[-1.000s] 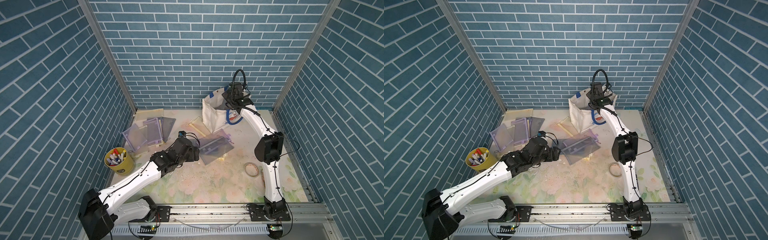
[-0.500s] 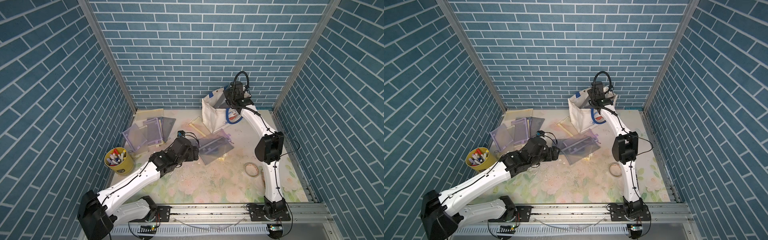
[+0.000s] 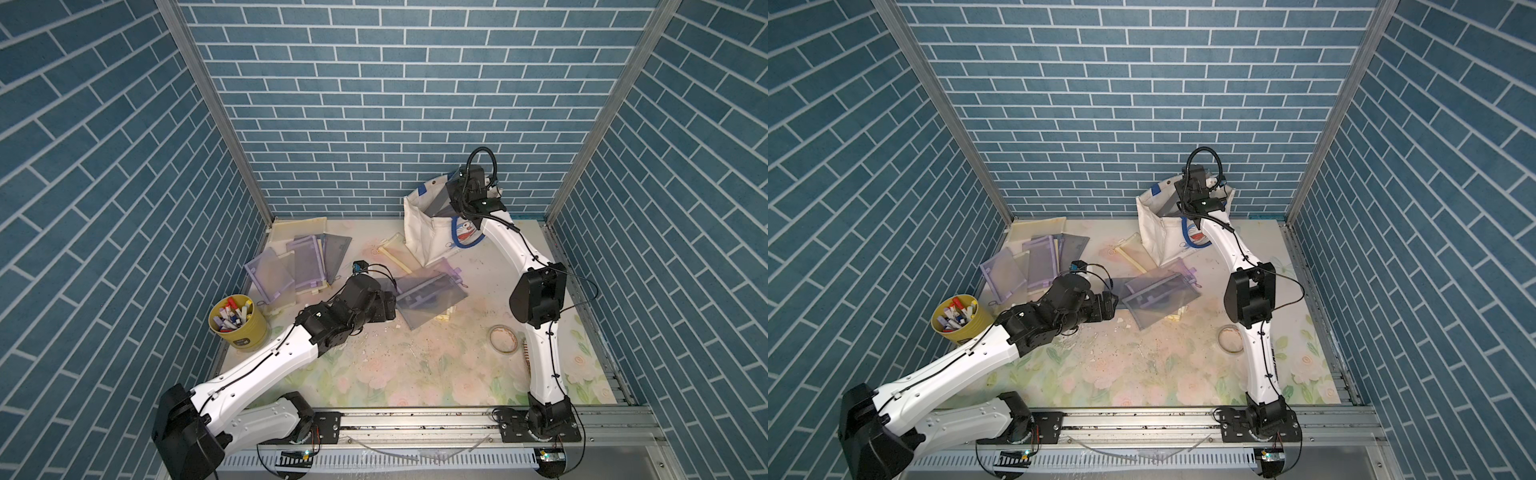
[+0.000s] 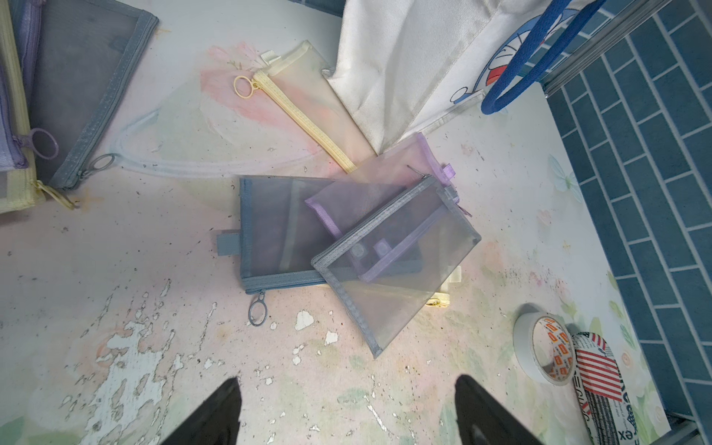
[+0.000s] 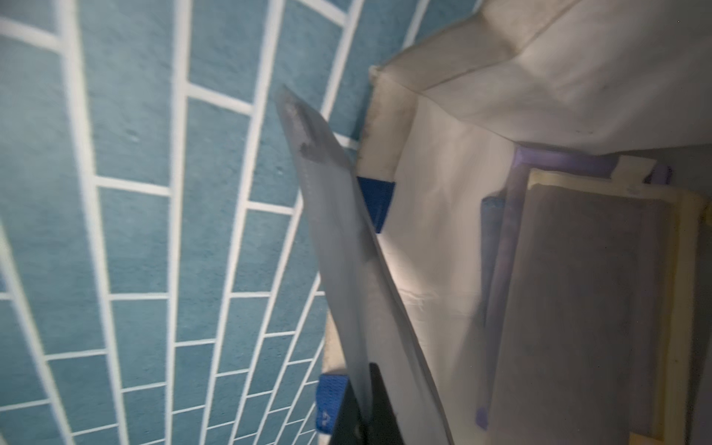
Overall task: Put the pencil pouch into the canvas bag
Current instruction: Place the pencil pouch in the canvas bag.
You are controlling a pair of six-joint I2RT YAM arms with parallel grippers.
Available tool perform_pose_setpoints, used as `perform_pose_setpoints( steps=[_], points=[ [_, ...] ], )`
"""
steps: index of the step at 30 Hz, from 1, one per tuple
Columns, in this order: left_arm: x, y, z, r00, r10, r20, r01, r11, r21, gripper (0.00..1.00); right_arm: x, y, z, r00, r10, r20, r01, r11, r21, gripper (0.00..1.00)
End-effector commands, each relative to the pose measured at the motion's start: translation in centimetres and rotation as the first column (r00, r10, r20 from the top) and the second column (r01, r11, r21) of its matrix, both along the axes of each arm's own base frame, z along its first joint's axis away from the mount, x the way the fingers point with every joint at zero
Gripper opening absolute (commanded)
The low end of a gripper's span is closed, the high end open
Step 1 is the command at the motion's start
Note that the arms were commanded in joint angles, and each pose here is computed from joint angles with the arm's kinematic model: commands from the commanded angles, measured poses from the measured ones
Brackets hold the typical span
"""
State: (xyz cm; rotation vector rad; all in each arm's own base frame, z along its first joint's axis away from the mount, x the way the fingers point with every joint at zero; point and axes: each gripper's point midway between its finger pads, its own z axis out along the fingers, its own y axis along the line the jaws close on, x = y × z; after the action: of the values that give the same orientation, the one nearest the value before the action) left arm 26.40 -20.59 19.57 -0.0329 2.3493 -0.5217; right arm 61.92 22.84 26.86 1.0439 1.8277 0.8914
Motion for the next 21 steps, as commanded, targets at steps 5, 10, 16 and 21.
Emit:
perform_pose_setpoints(
  steps=[5,10,16,21],
  points=[
    [0.7,0.0,0.3,1.000,0.013,0.013,-0.013,1.000,0.007,0.87,-2.0,-1.4,1.2,1.000,-0.011,-0.016,0.011,1.000,0.007,0.26],
    [1.1,-0.7,0.3,1.000,0.003,0.014,-0.003,1.000,-0.008,0.87,-2.9,-2.3,3.7,1.000,0.006,0.024,-0.005,0.998,-0.057,0.62],
    [1.2,-0.7,0.1,1.000,0.002,0.020,-0.002,1.000,-0.007,0.87,-3.9,-2.2,6.1,0.997,0.054,0.055,-0.050,0.996,-0.072,0.81],
    [1.5,-0.3,-0.3,1.000,0.019,0.017,-0.018,1.000,-0.011,0.87,-5.5,-2.7,8.2,0.990,0.123,0.068,-0.112,0.983,-0.142,0.84]
  ],
)
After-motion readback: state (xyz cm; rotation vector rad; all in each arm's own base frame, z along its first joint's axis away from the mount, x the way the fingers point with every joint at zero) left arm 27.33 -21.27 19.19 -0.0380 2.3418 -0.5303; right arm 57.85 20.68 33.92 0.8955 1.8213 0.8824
